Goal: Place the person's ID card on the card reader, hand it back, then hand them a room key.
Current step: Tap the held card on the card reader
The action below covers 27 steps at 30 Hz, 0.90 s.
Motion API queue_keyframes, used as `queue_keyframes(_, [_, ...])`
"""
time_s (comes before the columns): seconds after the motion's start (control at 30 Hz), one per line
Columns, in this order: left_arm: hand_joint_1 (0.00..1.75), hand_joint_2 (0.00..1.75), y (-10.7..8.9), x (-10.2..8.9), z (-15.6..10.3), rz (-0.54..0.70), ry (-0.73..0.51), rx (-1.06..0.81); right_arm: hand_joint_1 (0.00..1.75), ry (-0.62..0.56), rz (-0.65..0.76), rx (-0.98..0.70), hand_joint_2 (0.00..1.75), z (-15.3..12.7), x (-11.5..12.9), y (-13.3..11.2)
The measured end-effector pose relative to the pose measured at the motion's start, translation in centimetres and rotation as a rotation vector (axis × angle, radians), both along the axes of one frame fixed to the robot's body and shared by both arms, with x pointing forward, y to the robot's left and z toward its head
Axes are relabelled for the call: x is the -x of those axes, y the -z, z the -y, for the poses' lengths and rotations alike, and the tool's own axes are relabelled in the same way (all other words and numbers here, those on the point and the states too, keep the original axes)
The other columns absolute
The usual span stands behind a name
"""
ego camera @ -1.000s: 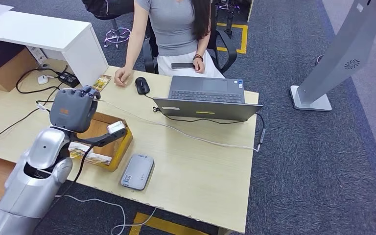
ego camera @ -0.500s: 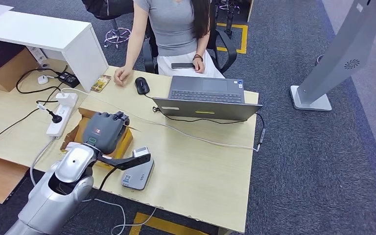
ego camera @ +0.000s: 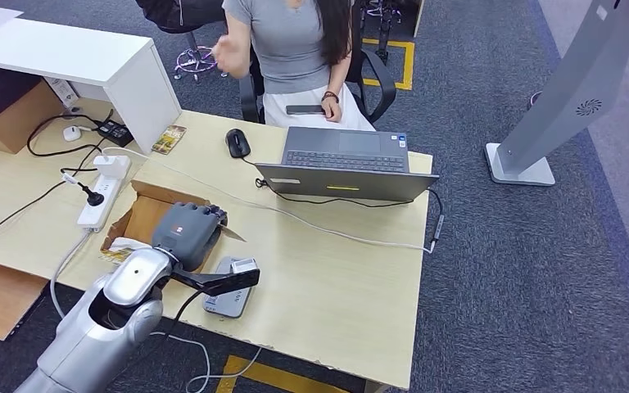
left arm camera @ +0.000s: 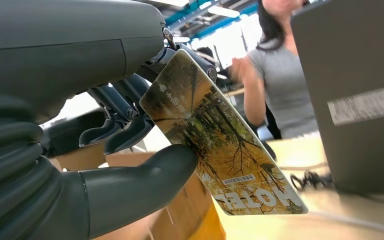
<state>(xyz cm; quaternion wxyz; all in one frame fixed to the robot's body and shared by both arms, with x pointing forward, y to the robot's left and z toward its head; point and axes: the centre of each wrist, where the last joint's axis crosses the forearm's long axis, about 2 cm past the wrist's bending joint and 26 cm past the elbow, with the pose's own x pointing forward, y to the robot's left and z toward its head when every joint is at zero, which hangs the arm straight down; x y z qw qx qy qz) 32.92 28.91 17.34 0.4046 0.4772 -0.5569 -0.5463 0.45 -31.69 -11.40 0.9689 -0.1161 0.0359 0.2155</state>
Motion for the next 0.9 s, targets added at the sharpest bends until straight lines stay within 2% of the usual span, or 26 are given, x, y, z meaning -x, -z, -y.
queue_keyframes(0.9, [1.75,1.75,3.0,1.3,1.2,-0.172,0.078,-0.091,0.00,-0.003,0.000,-0.004,1.75,0.0,0.0,0.0])
